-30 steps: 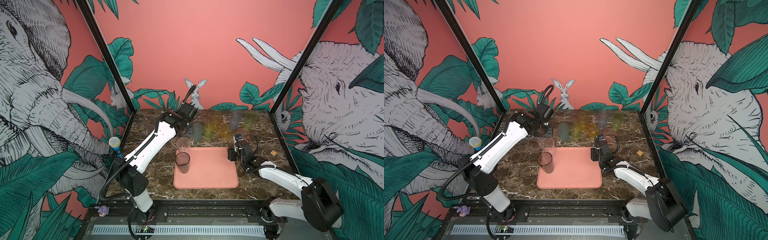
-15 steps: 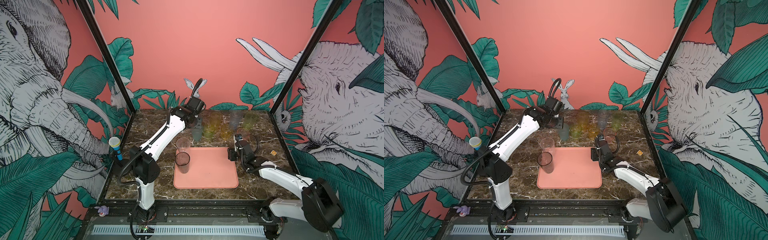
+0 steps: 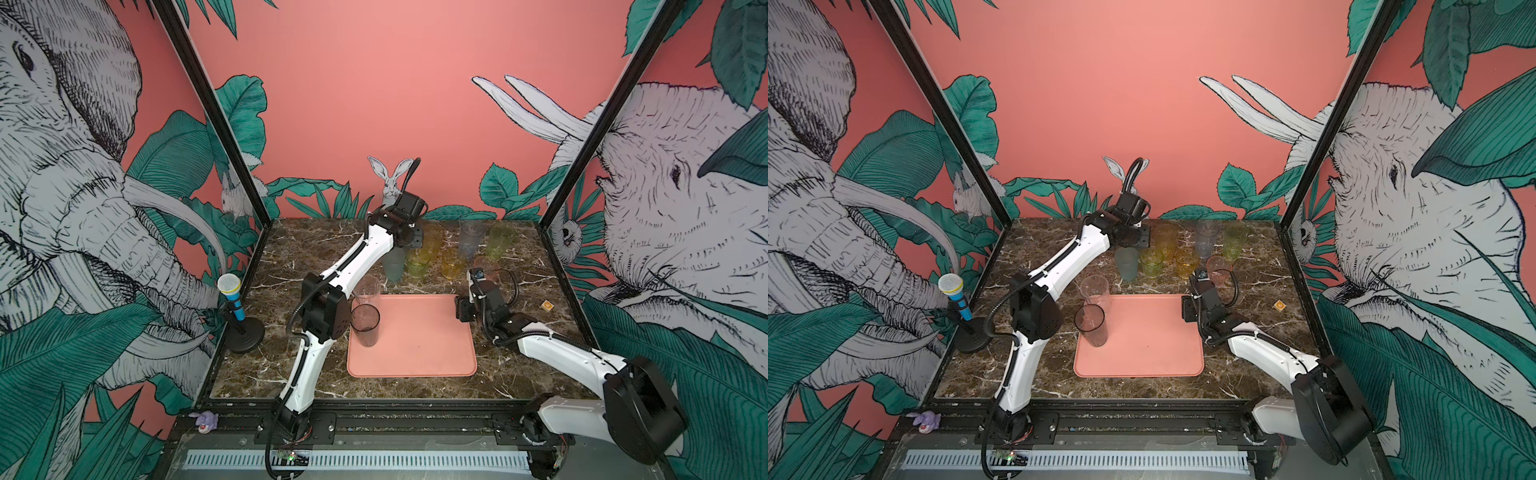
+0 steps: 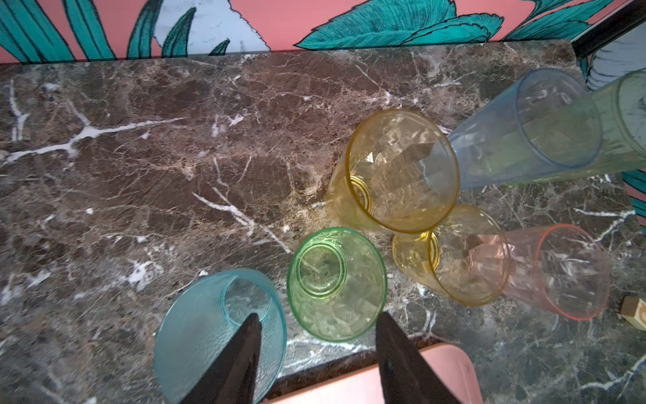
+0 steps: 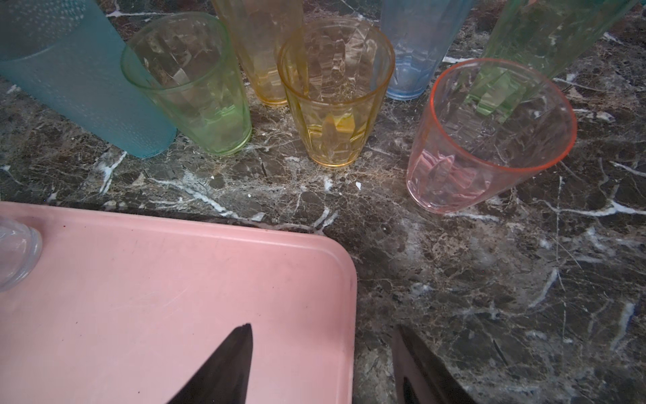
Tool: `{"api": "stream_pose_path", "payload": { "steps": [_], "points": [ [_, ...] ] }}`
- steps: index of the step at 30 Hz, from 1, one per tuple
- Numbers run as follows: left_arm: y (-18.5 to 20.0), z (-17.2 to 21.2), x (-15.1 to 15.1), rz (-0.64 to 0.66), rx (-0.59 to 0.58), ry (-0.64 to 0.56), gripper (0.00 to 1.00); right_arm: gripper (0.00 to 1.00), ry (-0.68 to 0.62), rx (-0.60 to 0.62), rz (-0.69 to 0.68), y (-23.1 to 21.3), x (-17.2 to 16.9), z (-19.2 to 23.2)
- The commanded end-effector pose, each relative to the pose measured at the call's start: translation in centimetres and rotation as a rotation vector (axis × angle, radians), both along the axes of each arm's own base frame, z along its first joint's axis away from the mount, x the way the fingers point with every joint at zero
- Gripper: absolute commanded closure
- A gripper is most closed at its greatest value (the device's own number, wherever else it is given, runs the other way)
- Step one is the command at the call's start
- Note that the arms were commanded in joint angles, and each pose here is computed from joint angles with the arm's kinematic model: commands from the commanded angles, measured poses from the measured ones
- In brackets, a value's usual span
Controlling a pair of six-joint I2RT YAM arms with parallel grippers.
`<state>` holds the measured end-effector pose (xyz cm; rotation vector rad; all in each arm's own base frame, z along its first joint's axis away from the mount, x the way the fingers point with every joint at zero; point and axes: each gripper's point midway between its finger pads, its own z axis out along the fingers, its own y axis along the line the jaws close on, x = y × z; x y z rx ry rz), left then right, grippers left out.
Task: Place the glasses into the tray
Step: 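Raise the left gripper and move it back toward the row of cups, then lower the left gripper over the yellow cup and close on its rim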
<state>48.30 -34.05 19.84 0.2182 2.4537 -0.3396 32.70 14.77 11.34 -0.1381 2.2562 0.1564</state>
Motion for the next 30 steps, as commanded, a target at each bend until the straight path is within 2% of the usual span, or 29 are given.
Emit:
{"api": "stream_pose_path", "payload": {
  "steps": [1,16,22,27,30],
  "points": [
    [-1.3,2.1,1.4,0.015,-0.098,-0.061,0.46,0.34,-0.025,0.019,-0.004,0.2,0.5,1.0],
    [-3.6,0.8,5.1,0.032,-0.149,-0.139,0.44,0.35,-0.014,0.028,0.006,0.4,0.4,1.0],
    [-3.8,0.1,6.3,0.040,-0.172,-0.138,0.50,0.34,-0.015,0.021,0.002,0.3,0.4,1.1],
    [-3.5,-0.2,6.8,0.049,-0.145,-0.153,0.52,0.35,-0.013,0.017,0.003,0.3,0.4,1.1],
    [-3.6,-0.3,6.8,0.054,-0.178,-0.131,0.54,0.34,-0.012,0.018,0.004,0.3,0.4,1.1]
  ]
}}
